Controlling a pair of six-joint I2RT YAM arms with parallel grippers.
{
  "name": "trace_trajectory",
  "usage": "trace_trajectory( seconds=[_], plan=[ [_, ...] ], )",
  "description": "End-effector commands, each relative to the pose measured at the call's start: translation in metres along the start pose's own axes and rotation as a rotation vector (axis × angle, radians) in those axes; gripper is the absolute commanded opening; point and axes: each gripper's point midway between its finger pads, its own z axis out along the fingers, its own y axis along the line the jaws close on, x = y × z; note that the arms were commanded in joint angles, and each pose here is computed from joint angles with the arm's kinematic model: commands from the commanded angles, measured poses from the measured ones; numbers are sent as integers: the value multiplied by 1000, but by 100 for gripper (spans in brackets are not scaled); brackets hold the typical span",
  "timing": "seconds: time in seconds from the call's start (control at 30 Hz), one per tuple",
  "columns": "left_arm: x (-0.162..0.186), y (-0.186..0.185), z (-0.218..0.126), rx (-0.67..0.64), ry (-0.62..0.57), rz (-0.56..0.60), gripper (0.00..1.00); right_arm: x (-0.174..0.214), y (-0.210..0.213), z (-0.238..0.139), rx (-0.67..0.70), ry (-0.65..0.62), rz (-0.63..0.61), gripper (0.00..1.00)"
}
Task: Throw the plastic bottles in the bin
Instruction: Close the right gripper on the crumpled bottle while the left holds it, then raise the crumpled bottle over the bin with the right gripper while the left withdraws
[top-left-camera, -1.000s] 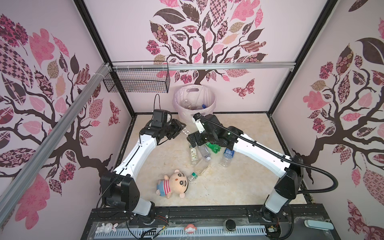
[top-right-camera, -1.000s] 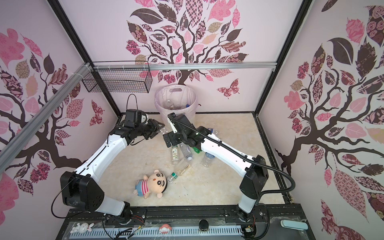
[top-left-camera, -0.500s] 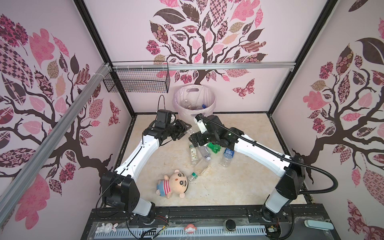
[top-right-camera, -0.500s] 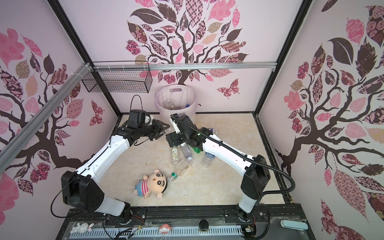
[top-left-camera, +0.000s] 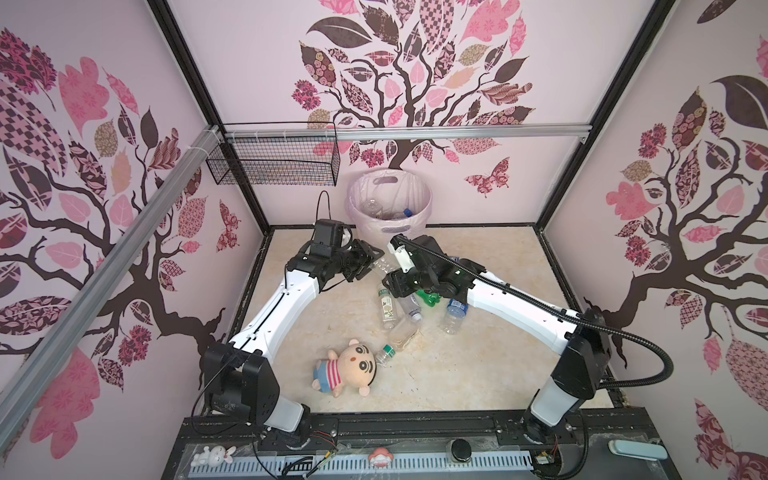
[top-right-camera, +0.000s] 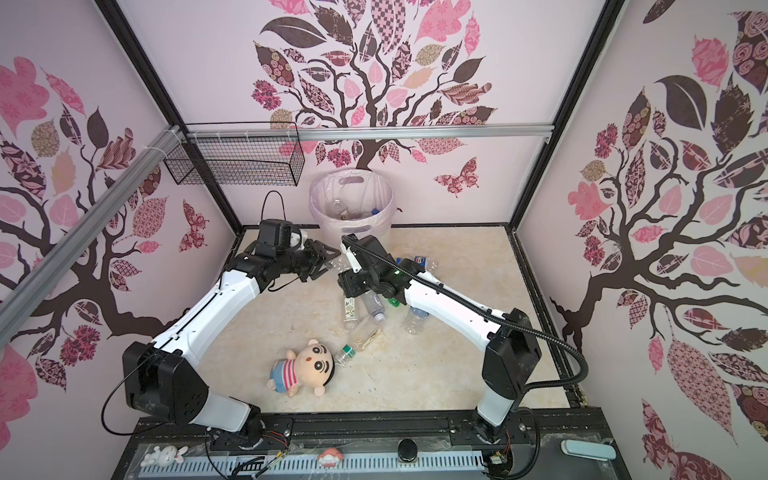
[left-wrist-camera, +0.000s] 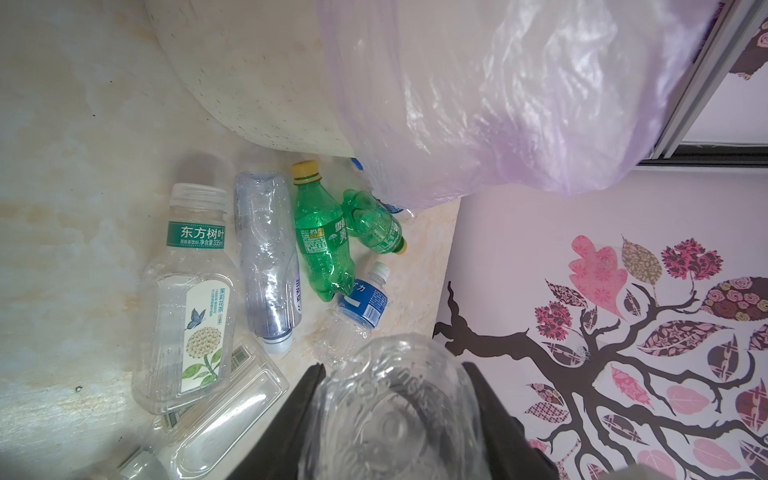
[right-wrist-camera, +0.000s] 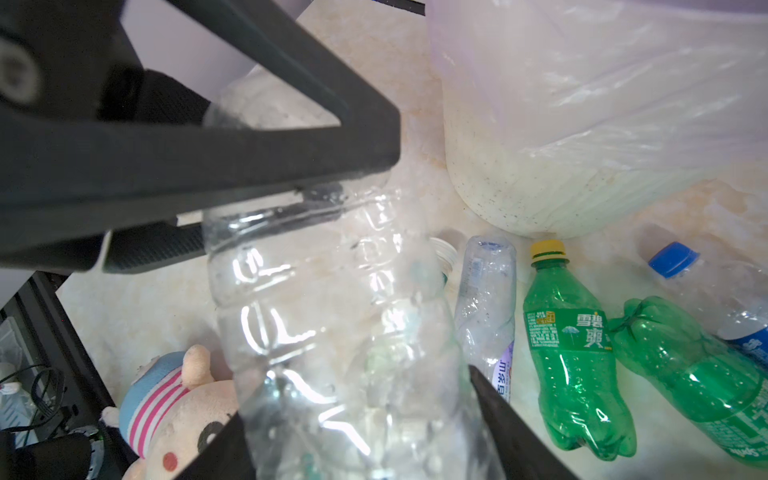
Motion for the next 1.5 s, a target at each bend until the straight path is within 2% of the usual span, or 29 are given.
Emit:
trace_trajectory(
  seconds=[0.0, 0.2, 0.3, 0.53, 0.8, 1.0, 1.13, 1.23, 1.37, 1.47],
  plan=[
    [-1, -21, -10, 47, -15, 19, 47, -17, 4, -25, -12, -65, 15, 61],
    [-2, -20, -13, 30, -22, 15, 57, -21, 4, -31, -8, -76, 19, 48],
    [-4, -23, -17, 24, -35, 13, 62, -25, 5, -36, -12, -88, 26, 47],
    [-15, -37, -36, 4, -91, -3, 82, -34, 5, -47, 0, -110, 42, 45],
    [-46, -102, -83, 104, -215, -17, 97, -79, -8, -77, 53, -206, 67, 45],
    [-49, -141, -99, 173, -265, 20, 97, -153, -46, -130, 107, -401, 132, 44],
    [-37, -159, -96, 222, -241, 31, 97, -207, -62, -173, 187, -550, 92, 45],
    [-29, -185, -112, 267, -266, 104, 97, -246, -68, -218, 256, -705, 87, 47],
    [-25, -189, -121, 263, -284, 135, 97, -284, -68, -277, 283, -919, 88, 47],
    [-21, -187, -125, 255, -279, 137, 97, -301, -66, -303, 302, -1032, 82, 50]
  ],
)
